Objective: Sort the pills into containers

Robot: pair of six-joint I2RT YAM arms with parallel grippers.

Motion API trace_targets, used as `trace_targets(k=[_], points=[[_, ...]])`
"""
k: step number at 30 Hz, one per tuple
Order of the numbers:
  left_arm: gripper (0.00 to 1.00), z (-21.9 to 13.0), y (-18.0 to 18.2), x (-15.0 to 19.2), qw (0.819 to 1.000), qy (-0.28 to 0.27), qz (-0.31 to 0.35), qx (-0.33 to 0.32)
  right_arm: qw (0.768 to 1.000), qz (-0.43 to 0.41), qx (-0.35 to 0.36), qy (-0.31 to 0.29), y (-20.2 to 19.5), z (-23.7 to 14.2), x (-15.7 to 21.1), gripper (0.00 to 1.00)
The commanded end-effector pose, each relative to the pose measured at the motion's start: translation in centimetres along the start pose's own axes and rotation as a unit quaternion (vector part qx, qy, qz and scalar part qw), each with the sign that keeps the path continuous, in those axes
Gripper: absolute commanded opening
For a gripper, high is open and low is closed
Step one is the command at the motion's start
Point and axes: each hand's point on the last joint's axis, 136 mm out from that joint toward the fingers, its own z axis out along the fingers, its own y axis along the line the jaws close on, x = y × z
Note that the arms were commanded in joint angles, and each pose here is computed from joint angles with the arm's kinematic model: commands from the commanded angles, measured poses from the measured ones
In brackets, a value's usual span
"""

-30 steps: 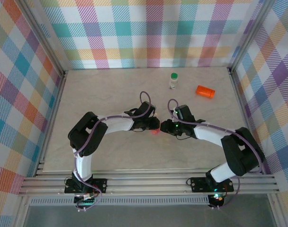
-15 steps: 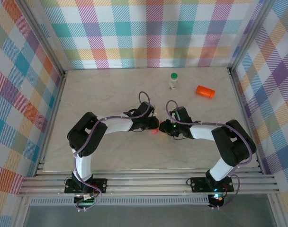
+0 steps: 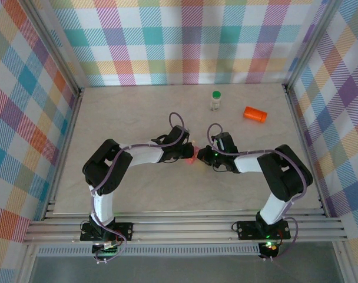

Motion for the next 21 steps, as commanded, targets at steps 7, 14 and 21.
trace_targets(k=[7,14,21], points=[[0.12,3.5,4.6,11.3,0.984,0.172,0.004,-0.05,0.988,0.046,0.144,0.014,-8.7,0.6,3.5,0.1],[0.11,4.5,7.3,14.9,0.97,0.224,0.021,-0.093,0.986,0.054,0.153,0.021,-9.7,1.1,4.0,0.12],[0.13,3.5,6.0,11.4,0.97,0.203,0.067,-0.112,0.992,0.045,0.116,-0.018,-6.5,-0.4,2.1,0.18]])
